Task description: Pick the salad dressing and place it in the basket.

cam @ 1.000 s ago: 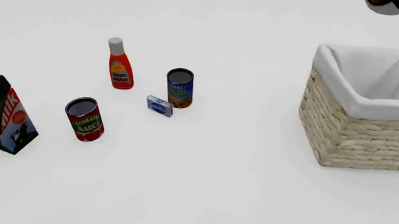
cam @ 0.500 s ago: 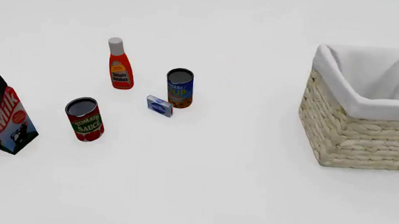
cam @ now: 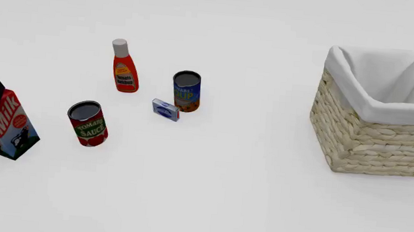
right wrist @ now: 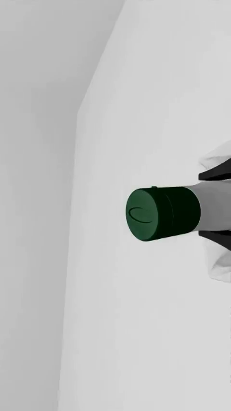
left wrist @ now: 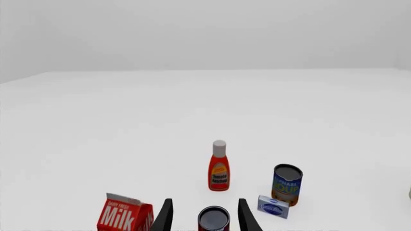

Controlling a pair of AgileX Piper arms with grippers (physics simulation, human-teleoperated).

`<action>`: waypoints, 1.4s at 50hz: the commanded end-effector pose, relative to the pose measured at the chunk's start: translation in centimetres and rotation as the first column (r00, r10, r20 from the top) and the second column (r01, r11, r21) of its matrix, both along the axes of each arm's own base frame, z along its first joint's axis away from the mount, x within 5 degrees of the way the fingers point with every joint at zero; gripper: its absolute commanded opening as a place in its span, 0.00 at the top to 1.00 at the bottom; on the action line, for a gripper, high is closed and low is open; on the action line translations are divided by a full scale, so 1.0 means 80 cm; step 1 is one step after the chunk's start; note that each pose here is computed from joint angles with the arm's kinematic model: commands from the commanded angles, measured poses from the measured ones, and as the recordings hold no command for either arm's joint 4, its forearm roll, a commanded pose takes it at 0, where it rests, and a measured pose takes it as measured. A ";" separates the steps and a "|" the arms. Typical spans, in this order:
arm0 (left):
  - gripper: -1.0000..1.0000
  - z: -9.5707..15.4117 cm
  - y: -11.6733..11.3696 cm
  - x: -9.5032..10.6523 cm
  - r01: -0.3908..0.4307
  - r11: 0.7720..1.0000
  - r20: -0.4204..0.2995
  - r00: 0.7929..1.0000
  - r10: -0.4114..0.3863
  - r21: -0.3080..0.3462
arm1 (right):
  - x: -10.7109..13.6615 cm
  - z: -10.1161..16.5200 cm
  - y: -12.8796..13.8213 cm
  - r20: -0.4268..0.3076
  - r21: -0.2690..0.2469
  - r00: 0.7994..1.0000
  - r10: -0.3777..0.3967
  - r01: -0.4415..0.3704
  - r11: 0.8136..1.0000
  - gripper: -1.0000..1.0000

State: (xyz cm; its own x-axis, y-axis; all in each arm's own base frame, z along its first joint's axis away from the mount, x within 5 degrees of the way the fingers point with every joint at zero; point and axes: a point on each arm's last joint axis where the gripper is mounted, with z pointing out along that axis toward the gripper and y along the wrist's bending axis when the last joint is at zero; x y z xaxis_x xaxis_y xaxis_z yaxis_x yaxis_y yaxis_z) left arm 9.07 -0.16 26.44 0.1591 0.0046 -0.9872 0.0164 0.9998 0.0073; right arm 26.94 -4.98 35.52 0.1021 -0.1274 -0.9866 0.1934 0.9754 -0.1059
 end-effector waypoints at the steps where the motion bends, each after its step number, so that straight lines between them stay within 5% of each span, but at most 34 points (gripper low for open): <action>1: 0.00 -0.003 0.001 0.001 -0.006 1.000 -0.006 1.000 0.006 0.005 | 0.020 -0.018 -0.015 -0.024 0.034 0.999 -0.027 0.028 0.999 1.00; 26: 0.00 -0.007 0.000 0.004 -0.005 1.000 -0.016 1.000 0.005 0.015 | 0.070 -0.055 -0.019 -0.089 0.038 0.996 -0.012 0.016 0.999 1.00; 70: 0.00 -0.013 0.002 0.006 -0.021 1.000 -0.029 0.999 0.021 0.010 | 0.080 -0.101 -0.018 -0.160 0.056 0.987 -0.001 0.010 0.998 1.00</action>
State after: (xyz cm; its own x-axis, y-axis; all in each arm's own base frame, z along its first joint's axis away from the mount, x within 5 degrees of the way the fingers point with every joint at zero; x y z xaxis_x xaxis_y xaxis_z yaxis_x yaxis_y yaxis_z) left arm 9.67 0.00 25.41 0.1312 0.0182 -0.9912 -0.0023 0.9998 0.0180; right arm 33.26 -6.32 28.09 -0.0569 -0.0915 -0.9942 0.1815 0.9783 -0.1004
